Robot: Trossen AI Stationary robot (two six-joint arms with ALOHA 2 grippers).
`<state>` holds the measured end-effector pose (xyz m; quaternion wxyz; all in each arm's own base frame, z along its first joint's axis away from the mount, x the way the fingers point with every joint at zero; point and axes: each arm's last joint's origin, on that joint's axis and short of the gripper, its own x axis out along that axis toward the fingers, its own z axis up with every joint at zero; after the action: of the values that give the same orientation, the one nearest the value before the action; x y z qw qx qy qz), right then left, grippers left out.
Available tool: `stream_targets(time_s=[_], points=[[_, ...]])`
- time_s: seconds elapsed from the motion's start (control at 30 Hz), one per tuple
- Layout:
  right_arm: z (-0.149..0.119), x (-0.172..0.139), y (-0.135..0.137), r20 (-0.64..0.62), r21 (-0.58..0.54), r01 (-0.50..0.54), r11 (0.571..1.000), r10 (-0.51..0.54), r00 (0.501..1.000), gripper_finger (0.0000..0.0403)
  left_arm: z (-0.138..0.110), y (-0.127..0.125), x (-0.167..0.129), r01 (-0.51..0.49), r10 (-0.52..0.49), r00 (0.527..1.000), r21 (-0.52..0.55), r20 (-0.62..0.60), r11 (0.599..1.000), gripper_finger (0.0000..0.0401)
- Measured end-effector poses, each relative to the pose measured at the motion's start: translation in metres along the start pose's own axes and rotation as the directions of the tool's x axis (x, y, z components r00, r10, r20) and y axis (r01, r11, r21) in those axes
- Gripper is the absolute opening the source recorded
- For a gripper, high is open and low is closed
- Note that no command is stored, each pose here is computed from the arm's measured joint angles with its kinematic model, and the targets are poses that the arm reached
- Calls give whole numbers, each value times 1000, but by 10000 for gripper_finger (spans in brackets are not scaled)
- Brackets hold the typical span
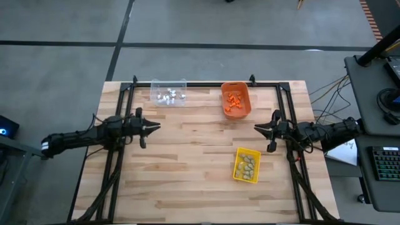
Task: Sort Halloween decoration
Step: Return to Home Position
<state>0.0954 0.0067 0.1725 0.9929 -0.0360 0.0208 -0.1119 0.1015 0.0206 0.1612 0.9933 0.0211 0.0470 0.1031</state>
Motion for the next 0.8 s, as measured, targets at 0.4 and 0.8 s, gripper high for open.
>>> stream_targets(time_s=[0.4, 0.8], points=[[0, 0, 0, 0, -1, 0, 1000, 0, 1000, 43, -4, 0, 3, 2, -2, 999, -10, -52, 1000, 40], [0, 0, 0, 1, 1, 0, 1000, 0, 1000, 43, -6, 0, 5, 3, -4, 997, -10, -82, 1000, 40]])
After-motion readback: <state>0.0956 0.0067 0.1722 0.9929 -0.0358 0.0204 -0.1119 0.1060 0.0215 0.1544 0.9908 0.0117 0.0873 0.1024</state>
